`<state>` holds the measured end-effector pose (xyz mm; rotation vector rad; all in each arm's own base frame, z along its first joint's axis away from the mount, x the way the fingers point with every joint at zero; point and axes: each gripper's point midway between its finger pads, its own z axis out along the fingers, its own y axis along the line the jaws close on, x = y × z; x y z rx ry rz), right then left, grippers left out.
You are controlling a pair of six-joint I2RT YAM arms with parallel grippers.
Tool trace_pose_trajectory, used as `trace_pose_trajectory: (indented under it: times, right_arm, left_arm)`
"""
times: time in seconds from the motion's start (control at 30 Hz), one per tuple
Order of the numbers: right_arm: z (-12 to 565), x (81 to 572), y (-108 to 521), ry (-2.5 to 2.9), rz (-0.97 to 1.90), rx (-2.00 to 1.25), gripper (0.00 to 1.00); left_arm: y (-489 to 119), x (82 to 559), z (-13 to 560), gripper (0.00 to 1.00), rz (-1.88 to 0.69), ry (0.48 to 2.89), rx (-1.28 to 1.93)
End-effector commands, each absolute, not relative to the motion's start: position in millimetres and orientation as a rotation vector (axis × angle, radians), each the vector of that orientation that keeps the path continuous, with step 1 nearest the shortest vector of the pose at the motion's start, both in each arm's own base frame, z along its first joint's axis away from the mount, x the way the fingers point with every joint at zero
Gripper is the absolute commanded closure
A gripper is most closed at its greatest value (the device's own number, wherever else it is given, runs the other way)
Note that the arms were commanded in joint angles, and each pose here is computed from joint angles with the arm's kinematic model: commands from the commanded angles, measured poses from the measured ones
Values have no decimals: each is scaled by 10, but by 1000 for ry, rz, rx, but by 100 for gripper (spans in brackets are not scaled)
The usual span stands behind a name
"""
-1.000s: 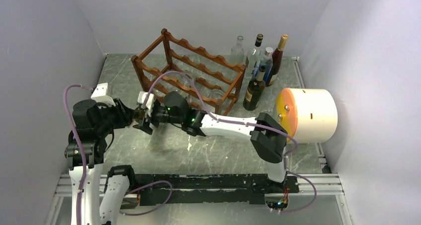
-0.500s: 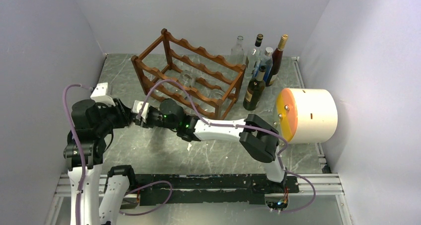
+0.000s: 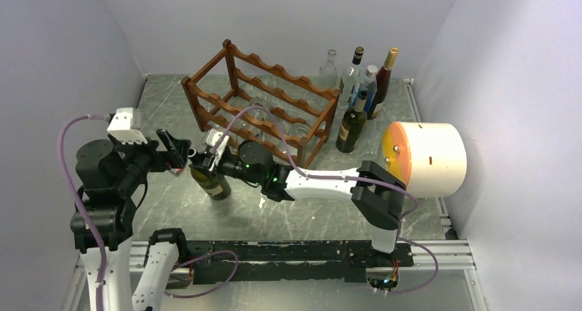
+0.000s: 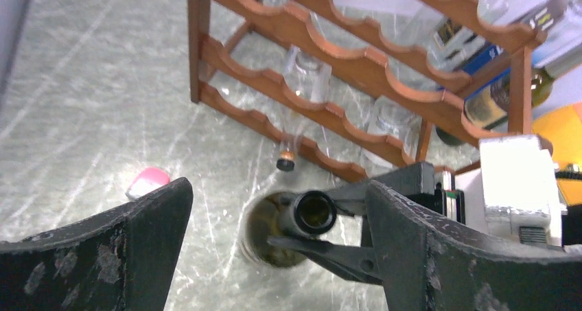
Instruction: Take the wine bottle off the wine rack
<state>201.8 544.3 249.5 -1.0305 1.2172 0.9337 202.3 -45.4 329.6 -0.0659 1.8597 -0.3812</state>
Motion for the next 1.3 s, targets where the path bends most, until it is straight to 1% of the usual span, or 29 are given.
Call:
trace_pose_trajectory:
  times: [0.0,0.1,0.23,0.47,0.73,0.83,1.03,1.27]
  right_arm:
    - [3012,1835,5248,1230,1095,-875,100]
    - [3220,1715,5065,1238,1147,-852,100]
    - [3458,1581,4712,1268,1160,-840,100]
    - [3443,1465,4009,1402,1069,-828,100]
    - [3267,1481,3291,1555,788,-931,100]
    - [3214,1569,3033,1601,657,-923,100]
    - [3198,1760,2578,1663,436,-835,100]
    - [3306,2017,2139,1655,272,-574,100]
  left_arm:
    - [-281,1949,3609,1,-271,1768,-112]
    - [-211,1948,3651,1,-235,1740,-139]
    - [-212,1982,3557,1,-239,1746,-142]
    - [-252,2116,3337,1,-275,1799,-150]
    - [-265,2229,3200,1,-295,1841,-167]
    - [-291,2257,3164,1,-318,1850,-175]
    - [-312,2300,3108,2,-342,1870,-194]
    - [-332,2370,3042,2,-364,1890,-207]
